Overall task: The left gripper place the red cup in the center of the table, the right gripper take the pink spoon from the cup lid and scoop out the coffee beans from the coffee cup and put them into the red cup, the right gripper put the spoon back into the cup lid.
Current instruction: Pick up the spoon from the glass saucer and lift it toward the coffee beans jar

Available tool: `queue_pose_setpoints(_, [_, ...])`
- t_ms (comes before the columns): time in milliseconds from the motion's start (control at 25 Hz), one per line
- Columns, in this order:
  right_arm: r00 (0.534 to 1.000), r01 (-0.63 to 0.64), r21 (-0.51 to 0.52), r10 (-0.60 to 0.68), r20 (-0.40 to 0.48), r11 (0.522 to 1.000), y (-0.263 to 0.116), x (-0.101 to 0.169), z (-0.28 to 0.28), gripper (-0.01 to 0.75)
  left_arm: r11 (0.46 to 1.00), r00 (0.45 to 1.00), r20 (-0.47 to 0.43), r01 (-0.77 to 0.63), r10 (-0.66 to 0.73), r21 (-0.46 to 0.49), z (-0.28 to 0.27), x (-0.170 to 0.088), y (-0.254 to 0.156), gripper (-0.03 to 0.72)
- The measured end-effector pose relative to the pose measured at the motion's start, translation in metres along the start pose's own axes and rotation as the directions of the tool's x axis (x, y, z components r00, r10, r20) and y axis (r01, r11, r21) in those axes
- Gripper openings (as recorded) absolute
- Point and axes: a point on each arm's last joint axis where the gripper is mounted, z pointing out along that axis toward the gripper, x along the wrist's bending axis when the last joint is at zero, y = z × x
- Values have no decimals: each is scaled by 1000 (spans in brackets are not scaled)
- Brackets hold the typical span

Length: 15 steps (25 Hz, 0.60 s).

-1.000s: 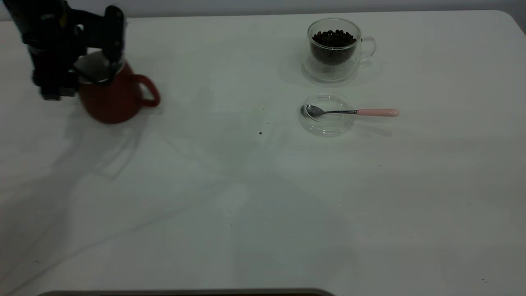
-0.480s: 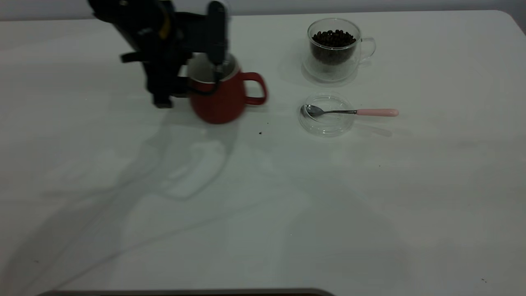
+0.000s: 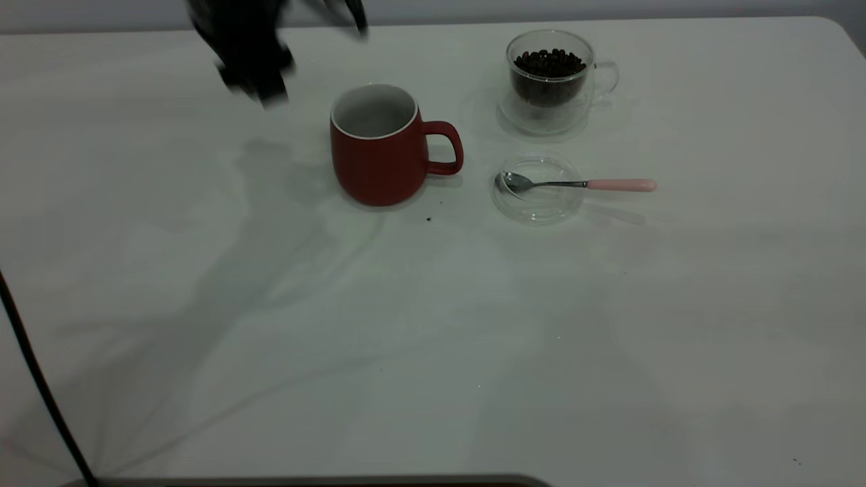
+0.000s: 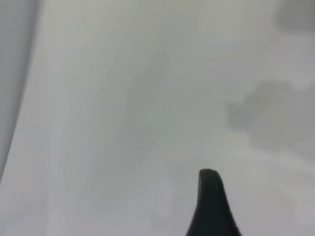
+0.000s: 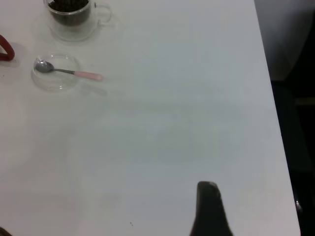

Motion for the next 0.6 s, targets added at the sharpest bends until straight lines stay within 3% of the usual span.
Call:
queue_pose_setpoints(120, [1000,0,0,0,0,1000,0,0,0,560,982,981,-78,181,-177,53,-29,42,-9,588])
queue_pose_setpoints(280, [1000,0,0,0,0,1000,0,0,0,560,918,913,-151,391,-378,65,-80,96,-31,588])
queue_pose_setpoints(440, [1000,0,0,0,0,1000,0,0,0,560,848,843,-131,529,-522,30,-142,128,-61,588])
queue_pose_setpoints(600, [1000,0,0,0,0,1000,0,0,0,560,784,781,-77,621,-619,-7,-203,143,-95,588])
